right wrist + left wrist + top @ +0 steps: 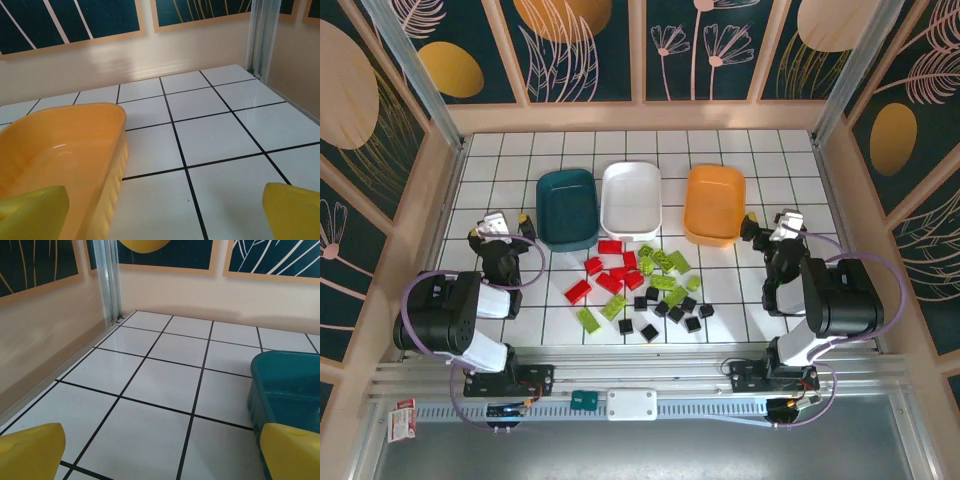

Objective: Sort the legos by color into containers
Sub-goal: Pick up the lego from the center of the table.

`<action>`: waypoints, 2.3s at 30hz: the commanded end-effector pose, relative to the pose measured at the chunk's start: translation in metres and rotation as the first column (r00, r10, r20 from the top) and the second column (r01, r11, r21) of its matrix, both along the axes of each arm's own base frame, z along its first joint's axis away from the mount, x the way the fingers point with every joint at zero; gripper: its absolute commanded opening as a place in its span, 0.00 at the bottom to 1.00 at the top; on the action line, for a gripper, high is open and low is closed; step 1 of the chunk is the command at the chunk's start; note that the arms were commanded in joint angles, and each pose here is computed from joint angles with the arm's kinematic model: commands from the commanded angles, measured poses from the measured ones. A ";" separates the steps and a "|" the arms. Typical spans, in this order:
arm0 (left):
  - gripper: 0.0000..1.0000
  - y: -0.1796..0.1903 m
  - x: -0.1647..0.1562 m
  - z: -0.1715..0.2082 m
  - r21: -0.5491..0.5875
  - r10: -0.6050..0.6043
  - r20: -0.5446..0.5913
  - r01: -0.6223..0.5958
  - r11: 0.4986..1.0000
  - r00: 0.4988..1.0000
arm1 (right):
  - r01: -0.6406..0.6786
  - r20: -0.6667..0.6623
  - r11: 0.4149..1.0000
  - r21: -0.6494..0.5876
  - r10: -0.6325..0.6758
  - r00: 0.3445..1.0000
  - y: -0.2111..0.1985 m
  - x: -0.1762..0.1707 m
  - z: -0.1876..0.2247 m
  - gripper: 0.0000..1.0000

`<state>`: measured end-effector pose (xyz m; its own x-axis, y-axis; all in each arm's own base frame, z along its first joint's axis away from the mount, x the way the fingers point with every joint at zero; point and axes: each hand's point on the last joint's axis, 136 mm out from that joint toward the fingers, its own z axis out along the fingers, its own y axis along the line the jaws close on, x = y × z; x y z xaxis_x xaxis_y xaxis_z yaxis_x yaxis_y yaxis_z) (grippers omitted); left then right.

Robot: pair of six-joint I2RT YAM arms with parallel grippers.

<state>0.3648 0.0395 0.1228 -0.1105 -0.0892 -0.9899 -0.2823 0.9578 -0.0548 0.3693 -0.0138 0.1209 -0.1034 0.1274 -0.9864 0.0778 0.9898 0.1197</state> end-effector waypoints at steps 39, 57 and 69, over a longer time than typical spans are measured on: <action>0.99 0.000 0.004 0.015 -0.015 -0.007 0.061 0.008 1.000 0.998 | -0.015 0.024 1.000 -0.002 0.015 1.000 -0.001 0.005 0.008 0.99; 0.99 0.005 -0.005 0.112 -0.513 0.133 0.235 0.006 0.858 0.963 | 0.497 -0.168 0.762 0.416 -0.473 0.865 -0.053 -0.013 0.051 0.99; 0.99 -0.019 -0.037 0.119 -0.725 0.069 0.296 0.177 0.665 0.953 | -0.120 -0.078 0.876 0.467 0.176 0.981 0.086 -0.020 0.068 0.84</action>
